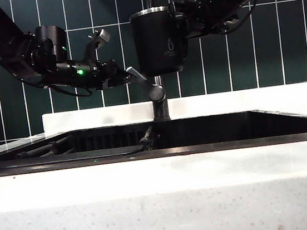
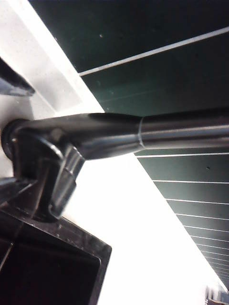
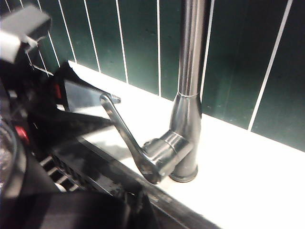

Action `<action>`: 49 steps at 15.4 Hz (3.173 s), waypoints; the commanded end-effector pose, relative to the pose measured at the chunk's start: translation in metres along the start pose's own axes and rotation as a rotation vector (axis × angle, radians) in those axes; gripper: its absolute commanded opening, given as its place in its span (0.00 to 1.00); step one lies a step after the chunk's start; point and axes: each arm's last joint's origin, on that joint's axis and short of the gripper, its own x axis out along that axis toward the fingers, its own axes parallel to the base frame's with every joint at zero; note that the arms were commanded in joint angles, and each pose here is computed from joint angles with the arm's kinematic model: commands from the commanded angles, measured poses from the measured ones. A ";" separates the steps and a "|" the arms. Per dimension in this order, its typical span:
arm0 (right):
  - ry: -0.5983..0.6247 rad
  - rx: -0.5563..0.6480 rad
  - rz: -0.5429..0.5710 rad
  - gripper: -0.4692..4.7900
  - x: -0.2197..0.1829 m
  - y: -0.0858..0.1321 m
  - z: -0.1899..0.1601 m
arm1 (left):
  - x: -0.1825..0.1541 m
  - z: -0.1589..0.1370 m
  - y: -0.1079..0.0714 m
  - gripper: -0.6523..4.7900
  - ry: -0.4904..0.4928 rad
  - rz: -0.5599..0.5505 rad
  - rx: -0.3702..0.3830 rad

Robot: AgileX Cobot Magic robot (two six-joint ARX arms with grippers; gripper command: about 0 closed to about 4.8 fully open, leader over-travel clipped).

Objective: Pick up the mug next to the sink, go to the faucet to get some water, pour the water into the sink, and finally put the mug back to its place.

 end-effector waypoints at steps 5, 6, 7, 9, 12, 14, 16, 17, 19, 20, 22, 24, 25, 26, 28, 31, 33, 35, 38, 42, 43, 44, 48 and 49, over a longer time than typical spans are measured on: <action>0.009 -0.354 -0.198 0.09 -0.006 -0.013 0.009 | -0.028 0.067 -0.009 0.51 0.010 0.046 -0.063; 0.017 -0.400 -0.223 0.09 -0.007 -0.016 0.009 | -0.033 0.075 -0.011 0.51 0.036 0.090 -0.080; 0.033 -0.455 -0.243 0.09 -0.007 -0.017 0.009 | -0.037 0.080 -0.013 0.51 0.059 0.131 -0.094; 0.053 -0.536 -0.255 0.09 -0.007 -0.018 0.008 | -0.048 0.094 -0.019 0.51 0.122 0.209 -0.153; 0.075 -0.615 -0.274 0.09 -0.007 -0.018 0.008 | -0.060 0.103 -0.028 0.51 0.206 0.232 -0.202; 0.122 -0.829 -0.302 0.09 -0.007 -0.019 0.007 | -0.063 0.106 -0.028 0.51 0.222 0.271 -0.214; 0.176 -0.996 -0.300 0.09 -0.008 -0.019 0.006 | -0.066 0.100 -0.030 0.51 0.299 0.332 -0.301; 0.215 -1.061 -0.296 0.09 -0.008 -0.020 0.003 | -0.067 0.095 -0.032 0.51 0.341 0.328 -0.327; 0.292 -1.274 -0.254 0.09 -0.008 -0.020 -0.001 | -0.069 0.087 -0.035 0.51 0.408 0.322 -0.370; 0.309 -1.368 -0.252 0.12 -0.008 -0.020 0.000 | -0.070 0.085 -0.036 0.51 0.431 0.315 -0.364; 0.325 -1.471 -0.238 0.12 -0.008 -0.020 0.000 | -0.070 0.085 -0.037 0.51 0.437 0.312 -0.358; 0.334 -1.530 -0.227 0.12 -0.008 -0.020 0.000 | -0.070 0.084 -0.037 0.51 0.438 0.311 -0.359; 0.310 -1.582 -0.192 0.13 -0.008 -0.019 0.000 | -0.070 0.084 -0.037 0.51 0.447 0.311 -0.369; 0.298 -1.593 -0.181 0.13 -0.007 -0.018 0.000 | -0.071 0.083 -0.038 0.50 0.458 0.309 -0.376; 0.289 -1.651 -0.169 0.13 -0.007 -0.018 0.000 | -0.072 0.080 -0.039 0.50 0.488 0.304 -0.393; 0.263 -1.664 -0.210 0.15 -0.011 -0.018 0.008 | -0.074 0.086 -0.044 0.43 0.484 0.292 -0.395; 0.223 -1.681 -0.262 0.16 -0.012 -0.018 0.015 | -0.077 0.096 -0.050 0.41 0.480 0.285 -0.389; 0.191 -1.733 -0.170 0.17 -0.011 -0.015 0.011 | -0.084 0.110 -0.057 0.40 0.463 0.285 -0.382; 0.213 -1.727 -0.143 0.17 -0.010 -0.015 0.006 | -0.096 0.126 -0.064 0.40 0.451 0.288 -0.381; 0.271 -1.718 -0.121 0.17 -0.012 -0.016 0.004 | -0.130 0.139 -0.090 0.34 0.429 0.371 -0.326; 0.268 -1.718 -0.111 0.17 -0.012 -0.015 0.003 | -0.136 0.138 -0.096 0.34 0.414 0.385 -0.312; 0.266 -1.719 -0.114 0.16 -0.012 -0.015 0.004 | -0.143 0.138 -0.102 0.34 0.405 0.391 -0.305; 0.274 -1.379 -0.175 0.16 -0.013 -0.017 0.002 | -0.165 0.134 -0.123 0.34 0.458 0.405 -0.327; 0.312 -1.297 -0.195 0.15 -0.013 -0.018 -0.001 | -0.170 0.133 -0.127 0.34 0.468 0.418 -0.327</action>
